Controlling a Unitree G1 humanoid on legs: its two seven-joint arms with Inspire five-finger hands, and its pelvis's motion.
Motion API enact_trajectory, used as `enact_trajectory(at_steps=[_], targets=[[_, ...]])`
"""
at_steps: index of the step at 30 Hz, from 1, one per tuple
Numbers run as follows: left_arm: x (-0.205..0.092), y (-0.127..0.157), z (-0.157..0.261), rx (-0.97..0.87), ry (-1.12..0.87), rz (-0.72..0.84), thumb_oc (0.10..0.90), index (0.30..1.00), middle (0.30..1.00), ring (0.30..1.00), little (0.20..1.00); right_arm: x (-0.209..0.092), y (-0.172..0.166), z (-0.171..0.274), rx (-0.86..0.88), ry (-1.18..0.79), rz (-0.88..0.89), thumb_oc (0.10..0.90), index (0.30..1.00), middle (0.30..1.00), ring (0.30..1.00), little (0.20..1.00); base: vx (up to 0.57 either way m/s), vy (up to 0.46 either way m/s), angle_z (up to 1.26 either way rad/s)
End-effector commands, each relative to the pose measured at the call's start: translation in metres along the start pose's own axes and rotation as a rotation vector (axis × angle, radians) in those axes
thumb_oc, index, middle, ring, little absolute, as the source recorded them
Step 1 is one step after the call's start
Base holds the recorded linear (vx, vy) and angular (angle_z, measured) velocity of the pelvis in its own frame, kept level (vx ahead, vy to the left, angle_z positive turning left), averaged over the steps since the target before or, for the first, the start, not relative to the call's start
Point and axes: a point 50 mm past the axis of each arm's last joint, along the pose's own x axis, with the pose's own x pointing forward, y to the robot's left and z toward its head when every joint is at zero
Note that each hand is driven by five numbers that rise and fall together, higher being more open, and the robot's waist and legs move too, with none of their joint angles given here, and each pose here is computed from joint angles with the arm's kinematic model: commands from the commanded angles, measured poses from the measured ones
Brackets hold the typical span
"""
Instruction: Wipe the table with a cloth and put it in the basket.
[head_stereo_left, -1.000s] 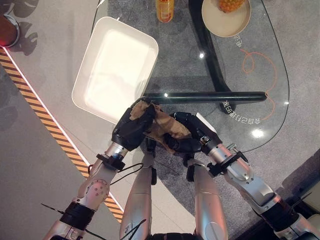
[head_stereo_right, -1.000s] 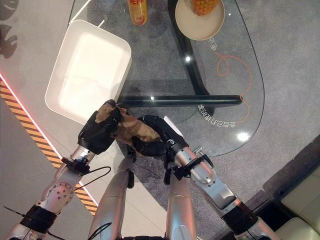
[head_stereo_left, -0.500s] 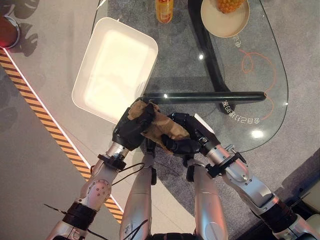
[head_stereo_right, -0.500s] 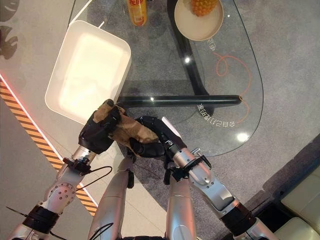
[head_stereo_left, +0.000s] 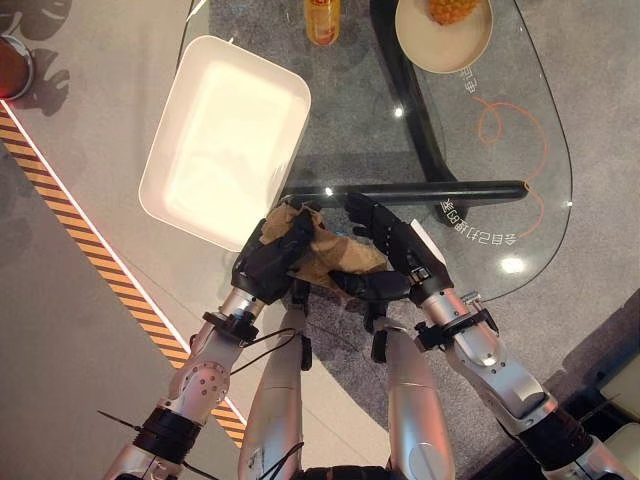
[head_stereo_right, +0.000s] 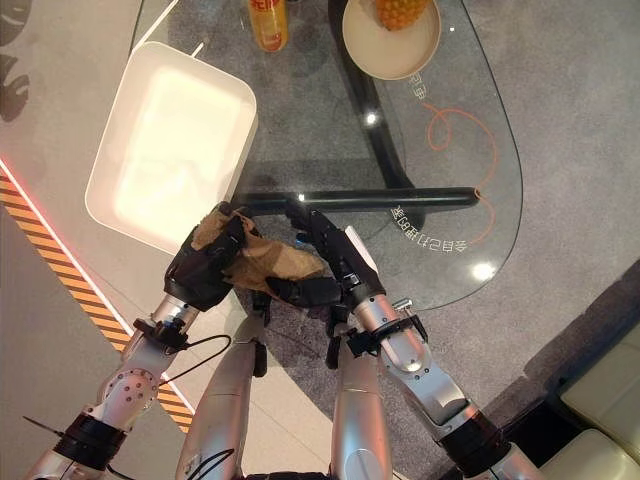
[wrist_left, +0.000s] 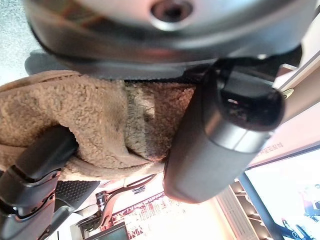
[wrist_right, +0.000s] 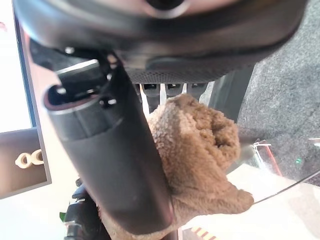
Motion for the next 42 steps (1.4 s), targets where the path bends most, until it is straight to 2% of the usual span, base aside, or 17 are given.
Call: enact_trajectory(at_steps=[1, 10, 21, 29, 42], targets=[[-0.007, -0.031, 0.014, 0.054, -0.124, -0.179, 0.1, 0.3, 0.3, 0.3, 0.2, 0.001, -0.032, 0.061, 0.009, -0.339, -0.204, 0.8, 0.9, 0.9, 0.9, 0.9, 0.0, 0.0, 0.0], [-0.013, -0.023, 0.046, 0.275, -0.274, -0.08, 0.1, 0.3, 0.3, 0.3, 0.2, -0.006, -0.037, 0.048, 0.001, -0.25, -0.197, 0.8, 0.9, 0.9, 0.9, 0.9, 0.0, 0.031, -0.05], [-0.03, -0.014, 0.109, 0.617, -0.569, 0.273, 0.1, 0.3, 0.3, 0.3, 0.2, -0.013, -0.03, 0.02, 0.016, -0.057, -0.121, 0.8, 0.9, 0.9, 0.9, 0.9, 0.01, 0.053, -0.04], [-0.028, -0.024, 0.132, 0.828, -0.673, 0.367, 0.1, 0.3, 0.3, 0.3, 0.2, -0.013, -0.027, 0.007, 0.022, 0.027, -0.107, 0.8, 0.9, 0.9, 0.9, 0.9, 0.02, 0.05, 0.0], [-0.021, -0.042, 0.175, 0.998, -0.878, 0.459, 0.1, 0.3, 0.3, 0.3, 0.2, -0.012, -0.009, -0.024, -0.026, 0.249, 0.043, 0.8, 0.9, 0.9, 0.9, 0.9, 0.02, 0.036, 0.01]])
